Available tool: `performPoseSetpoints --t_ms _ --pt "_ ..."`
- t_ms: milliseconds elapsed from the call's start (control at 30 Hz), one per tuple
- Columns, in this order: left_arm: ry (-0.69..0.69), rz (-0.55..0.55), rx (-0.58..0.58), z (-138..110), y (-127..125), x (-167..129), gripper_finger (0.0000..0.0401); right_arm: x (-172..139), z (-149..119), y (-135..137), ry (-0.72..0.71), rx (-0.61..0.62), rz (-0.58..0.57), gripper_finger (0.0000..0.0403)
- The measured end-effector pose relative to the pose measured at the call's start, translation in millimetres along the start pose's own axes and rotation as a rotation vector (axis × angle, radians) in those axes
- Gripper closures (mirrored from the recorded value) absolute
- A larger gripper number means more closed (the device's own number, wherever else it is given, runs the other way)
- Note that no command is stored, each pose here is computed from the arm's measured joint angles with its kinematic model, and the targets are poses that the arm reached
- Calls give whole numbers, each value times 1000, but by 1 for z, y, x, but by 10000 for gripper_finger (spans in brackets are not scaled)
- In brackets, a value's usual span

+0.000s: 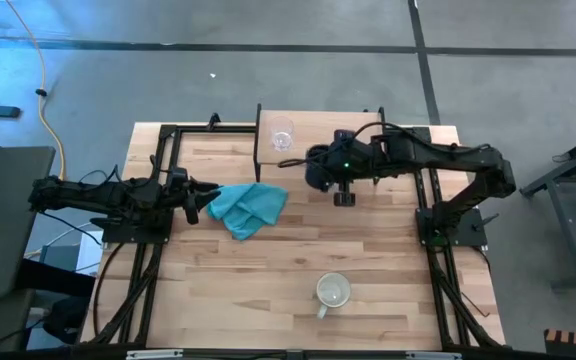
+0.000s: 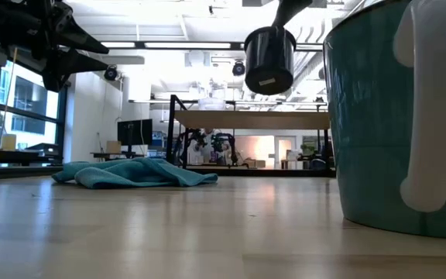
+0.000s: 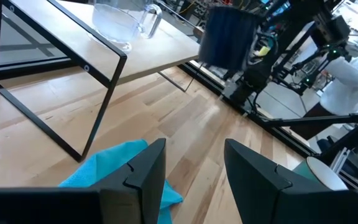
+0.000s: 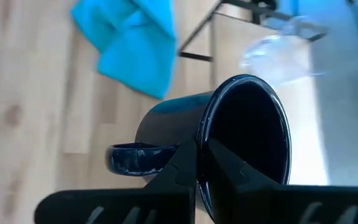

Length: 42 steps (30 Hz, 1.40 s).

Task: Stack small to large cups/mugs on shelf
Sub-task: Put the dark blue mug on the shelf

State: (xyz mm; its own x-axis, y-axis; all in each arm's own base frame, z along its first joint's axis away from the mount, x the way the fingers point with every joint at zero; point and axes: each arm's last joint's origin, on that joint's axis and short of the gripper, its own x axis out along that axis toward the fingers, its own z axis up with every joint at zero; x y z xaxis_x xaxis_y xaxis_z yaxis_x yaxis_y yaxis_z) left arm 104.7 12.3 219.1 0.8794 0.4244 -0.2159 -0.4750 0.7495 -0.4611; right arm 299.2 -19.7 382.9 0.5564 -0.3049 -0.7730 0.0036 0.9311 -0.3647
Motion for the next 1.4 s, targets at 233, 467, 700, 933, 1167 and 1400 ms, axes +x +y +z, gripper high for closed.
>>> performPoseSetpoints --t_ms 233,467,700,933,1167,1400 --pt "0 0 -3 0 0 0 249 0 1 -4 1 -30 -39 403" --pt "0 0 -3 0 0 0 249 6 0 -8 18 -74 -116 403" --pt "1 0 -3 0 0 0 249 24 1 -18 52 -91 -137 403" --pt "4 3 -1 0 0 0 249 49 2 -24 112 -126 -134 403" --pt "6 4 1 -1 0 0 249 59 0 -33 131 -118 -152 403" --pt "13 9 5 -1 1 0 249 60 -3 -41 135 -97 -157 403"
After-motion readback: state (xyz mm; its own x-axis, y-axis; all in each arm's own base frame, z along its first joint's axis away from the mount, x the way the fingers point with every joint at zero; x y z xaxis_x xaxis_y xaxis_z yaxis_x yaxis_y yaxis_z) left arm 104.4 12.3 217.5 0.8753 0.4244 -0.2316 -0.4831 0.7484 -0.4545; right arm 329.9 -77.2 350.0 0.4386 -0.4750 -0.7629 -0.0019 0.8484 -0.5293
